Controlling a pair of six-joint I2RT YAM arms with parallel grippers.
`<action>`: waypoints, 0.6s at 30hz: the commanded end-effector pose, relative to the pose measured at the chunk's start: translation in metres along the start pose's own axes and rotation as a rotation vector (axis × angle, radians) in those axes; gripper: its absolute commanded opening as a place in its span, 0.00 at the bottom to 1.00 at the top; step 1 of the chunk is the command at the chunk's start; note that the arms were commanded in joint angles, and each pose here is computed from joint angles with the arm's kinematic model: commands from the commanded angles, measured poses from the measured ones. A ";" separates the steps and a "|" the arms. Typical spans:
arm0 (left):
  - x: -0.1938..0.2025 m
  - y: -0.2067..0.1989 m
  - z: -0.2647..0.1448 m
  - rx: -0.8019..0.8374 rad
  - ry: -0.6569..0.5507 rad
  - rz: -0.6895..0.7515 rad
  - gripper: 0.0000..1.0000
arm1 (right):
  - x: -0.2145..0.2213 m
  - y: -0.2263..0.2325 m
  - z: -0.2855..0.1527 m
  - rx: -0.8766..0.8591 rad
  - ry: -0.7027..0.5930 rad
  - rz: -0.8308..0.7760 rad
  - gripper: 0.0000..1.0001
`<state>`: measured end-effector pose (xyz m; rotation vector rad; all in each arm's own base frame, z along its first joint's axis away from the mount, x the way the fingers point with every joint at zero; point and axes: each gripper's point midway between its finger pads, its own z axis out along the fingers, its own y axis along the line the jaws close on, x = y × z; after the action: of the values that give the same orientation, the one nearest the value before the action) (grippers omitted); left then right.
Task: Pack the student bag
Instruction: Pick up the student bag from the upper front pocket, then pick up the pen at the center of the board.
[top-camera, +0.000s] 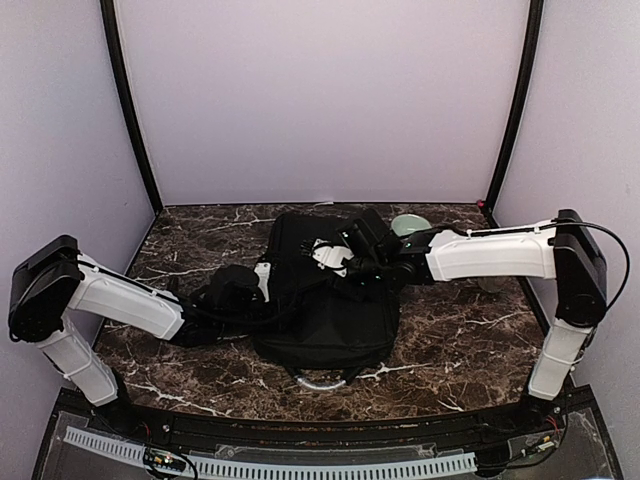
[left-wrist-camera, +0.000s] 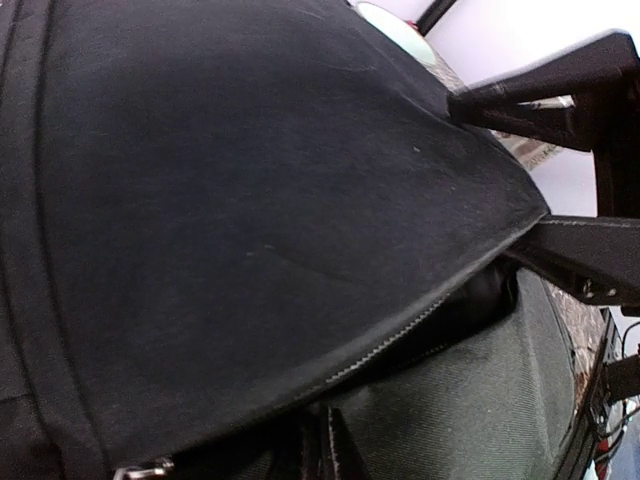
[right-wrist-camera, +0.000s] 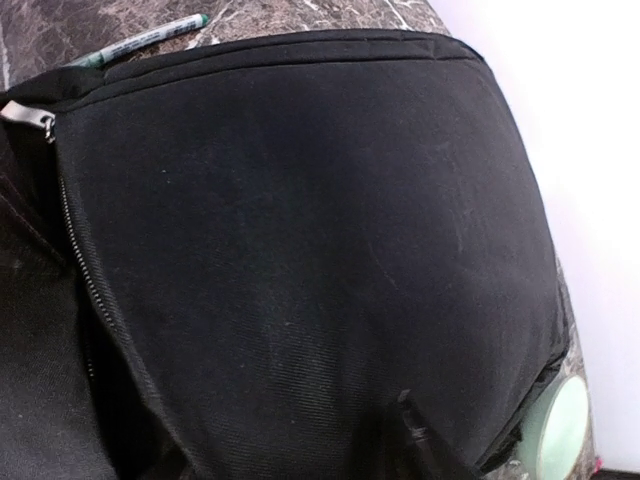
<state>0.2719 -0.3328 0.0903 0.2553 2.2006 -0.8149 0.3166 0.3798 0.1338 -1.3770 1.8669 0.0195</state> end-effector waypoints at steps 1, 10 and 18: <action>0.009 0.029 -0.005 -0.144 0.024 -0.002 0.04 | 0.009 -0.020 -0.002 0.038 0.023 0.034 0.38; -0.029 -0.012 -0.030 -0.089 0.010 0.192 0.19 | -0.005 -0.008 -0.005 -0.051 -0.020 0.064 0.12; -0.052 0.016 -0.087 -0.280 -0.019 0.206 0.34 | -0.010 -0.003 -0.003 -0.094 -0.016 0.073 0.07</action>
<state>0.2657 -0.3038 0.1565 0.3676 2.1553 -0.5966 0.3125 0.3813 0.1312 -1.4044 1.9154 0.1203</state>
